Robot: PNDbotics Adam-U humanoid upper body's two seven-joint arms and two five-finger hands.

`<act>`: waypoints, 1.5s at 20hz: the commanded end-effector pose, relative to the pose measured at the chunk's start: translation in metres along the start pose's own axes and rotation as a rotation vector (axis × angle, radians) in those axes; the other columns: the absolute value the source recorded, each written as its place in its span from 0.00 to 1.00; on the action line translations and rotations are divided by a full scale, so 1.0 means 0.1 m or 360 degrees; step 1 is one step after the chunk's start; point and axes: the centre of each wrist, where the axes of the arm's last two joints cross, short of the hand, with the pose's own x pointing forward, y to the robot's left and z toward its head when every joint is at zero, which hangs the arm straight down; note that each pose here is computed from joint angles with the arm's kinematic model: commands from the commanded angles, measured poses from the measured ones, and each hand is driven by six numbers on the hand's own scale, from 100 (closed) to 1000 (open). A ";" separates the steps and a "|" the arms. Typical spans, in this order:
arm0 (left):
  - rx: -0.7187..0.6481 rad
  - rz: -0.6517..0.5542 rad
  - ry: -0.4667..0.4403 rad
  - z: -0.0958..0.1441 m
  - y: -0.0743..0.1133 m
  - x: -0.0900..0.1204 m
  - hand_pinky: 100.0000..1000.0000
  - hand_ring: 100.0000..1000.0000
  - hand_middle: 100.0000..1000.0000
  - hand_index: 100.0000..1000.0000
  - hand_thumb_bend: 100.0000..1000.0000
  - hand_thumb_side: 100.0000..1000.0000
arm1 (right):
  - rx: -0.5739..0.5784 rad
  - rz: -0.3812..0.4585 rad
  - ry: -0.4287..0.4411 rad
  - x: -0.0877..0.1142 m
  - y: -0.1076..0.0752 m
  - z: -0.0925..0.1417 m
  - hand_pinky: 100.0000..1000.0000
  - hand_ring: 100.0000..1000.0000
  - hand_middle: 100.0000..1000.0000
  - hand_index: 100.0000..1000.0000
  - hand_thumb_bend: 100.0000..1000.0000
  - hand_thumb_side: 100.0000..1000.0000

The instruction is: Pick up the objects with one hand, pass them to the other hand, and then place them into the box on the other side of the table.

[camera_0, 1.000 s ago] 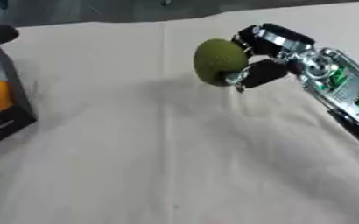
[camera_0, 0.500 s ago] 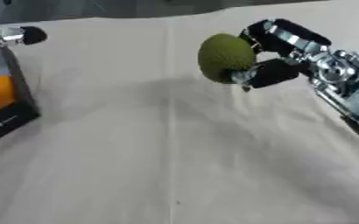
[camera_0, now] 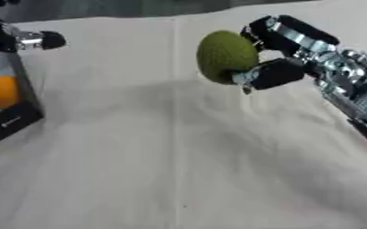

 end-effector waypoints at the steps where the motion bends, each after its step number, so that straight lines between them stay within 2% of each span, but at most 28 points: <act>1: 0.0019 -0.0041 -0.0047 -0.02 0.11 0.09 0.78 0.71 0.75 0.77 0.78 0.34 | -0.0011 0.0012 -0.0075 0.14 -0.05 0.01 0.66 0.66 0.37 0.46 0.22 0.00; 15: -0.0071 -0.0067 -0.0116 -0.09 0.06 0.20 0.78 0.71 0.75 0.77 0.78 0.34 | -0.0004 -0.0012 -0.0115 0.26 -0.04 -0.02 0.65 0.65 0.36 0.45 0.23 0.00; 22: -0.0197 -0.0098 -0.0190 -0.14 -0.04 0.33 0.79 0.72 0.75 0.77 0.78 0.35 | -0.0002 -0.0015 -0.0110 0.27 -0.02 -0.05 0.65 0.65 0.36 0.45 0.23 0.00; 30: -0.0411 -0.0128 -0.0343 -0.21 -0.20 0.62 0.79 0.73 0.76 0.78 0.77 0.36 | -0.0026 -0.0051 -0.0087 0.26 0.02 -0.12 0.65 0.65 0.36 0.45 0.21 0.00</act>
